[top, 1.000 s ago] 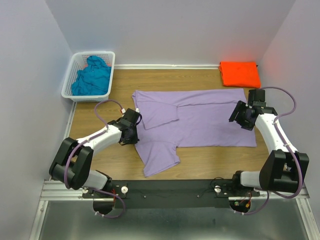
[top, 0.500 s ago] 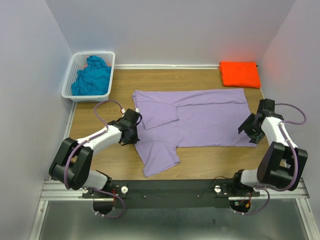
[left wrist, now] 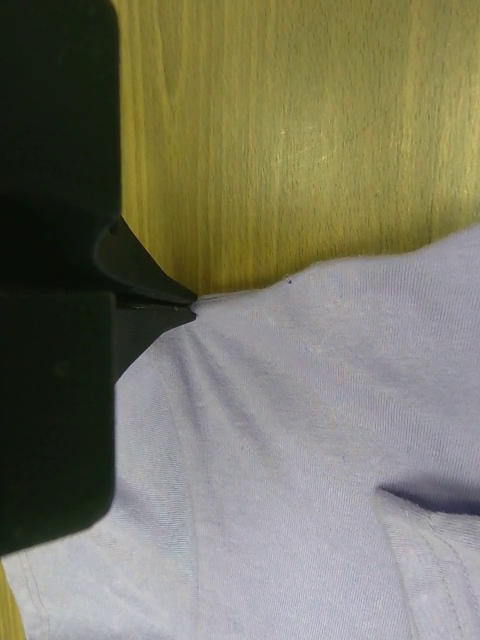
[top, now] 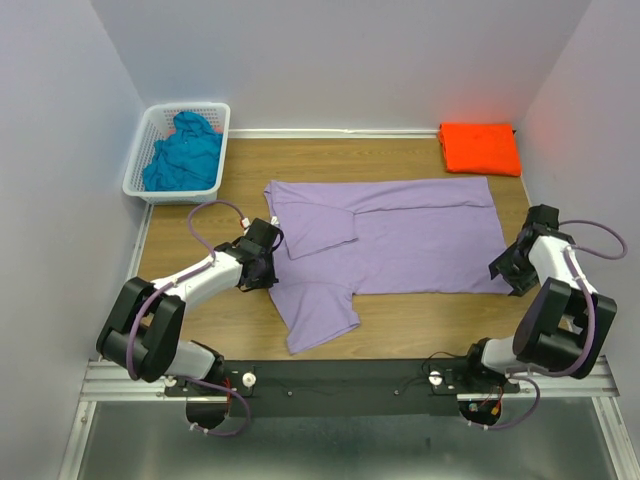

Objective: Fold and stack the t-shirts
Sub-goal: Fold the tshirt

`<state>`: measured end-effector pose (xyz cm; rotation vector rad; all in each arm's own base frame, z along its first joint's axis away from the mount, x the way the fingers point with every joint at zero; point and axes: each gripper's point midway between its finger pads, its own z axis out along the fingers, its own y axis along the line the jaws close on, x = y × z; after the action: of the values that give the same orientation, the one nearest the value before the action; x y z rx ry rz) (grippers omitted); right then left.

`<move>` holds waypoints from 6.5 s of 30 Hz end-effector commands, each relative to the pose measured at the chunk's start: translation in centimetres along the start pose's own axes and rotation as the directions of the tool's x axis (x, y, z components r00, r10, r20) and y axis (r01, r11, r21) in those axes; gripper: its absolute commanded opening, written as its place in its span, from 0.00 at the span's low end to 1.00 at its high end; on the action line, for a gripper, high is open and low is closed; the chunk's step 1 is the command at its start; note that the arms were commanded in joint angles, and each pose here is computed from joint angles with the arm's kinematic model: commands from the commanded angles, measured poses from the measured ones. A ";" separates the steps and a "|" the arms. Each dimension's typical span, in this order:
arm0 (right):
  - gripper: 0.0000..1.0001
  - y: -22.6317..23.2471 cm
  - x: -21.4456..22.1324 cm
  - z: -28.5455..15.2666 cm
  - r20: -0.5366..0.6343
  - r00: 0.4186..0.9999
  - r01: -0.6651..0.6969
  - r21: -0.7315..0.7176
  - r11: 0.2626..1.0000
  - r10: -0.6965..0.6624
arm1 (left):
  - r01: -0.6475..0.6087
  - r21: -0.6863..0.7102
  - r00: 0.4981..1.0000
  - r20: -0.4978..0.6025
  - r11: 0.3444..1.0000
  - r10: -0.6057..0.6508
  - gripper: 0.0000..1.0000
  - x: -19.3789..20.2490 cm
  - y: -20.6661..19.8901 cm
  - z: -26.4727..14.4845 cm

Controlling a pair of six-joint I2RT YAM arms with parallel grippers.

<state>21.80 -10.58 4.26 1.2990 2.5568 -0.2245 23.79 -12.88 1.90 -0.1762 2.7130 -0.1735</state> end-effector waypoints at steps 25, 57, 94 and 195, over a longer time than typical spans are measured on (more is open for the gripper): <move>0.51 -4.0 0.5 1.3 0.117 0.980 -0.182 0.164 0.969 0.164 | 0.003 -0.074 0.999 0.043 0.997 0.000 0.00 -0.5 1.5 -1.0; 0.33 -3.9 1.4 4.5 0.096 0.946 -0.319 0.100 0.942 0.310 | 0.009 -0.058 0.998 0.058 0.998 -0.006 0.00 -0.8 1.2 -1.3; 0.01 1.6 -4.8 -3.0 0.118 0.961 -0.228 -0.174 0.958 0.250 | 0.045 -0.004 0.986 0.159 0.999 -0.044 0.00 -6.2 0.3 -5.6; 0.73 16.1 -11.3 -3.9 0.248 0.968 0.145 -0.469 0.871 -0.027 | 0.098 0.042 0.926 0.363 0.994 -0.106 0.70 -19.7 1.5 -4.1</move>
<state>40.67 -10.87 7.42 1.0472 2.3136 0.2302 40.96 -8.84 9.78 -0.3122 2.4083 -0.2125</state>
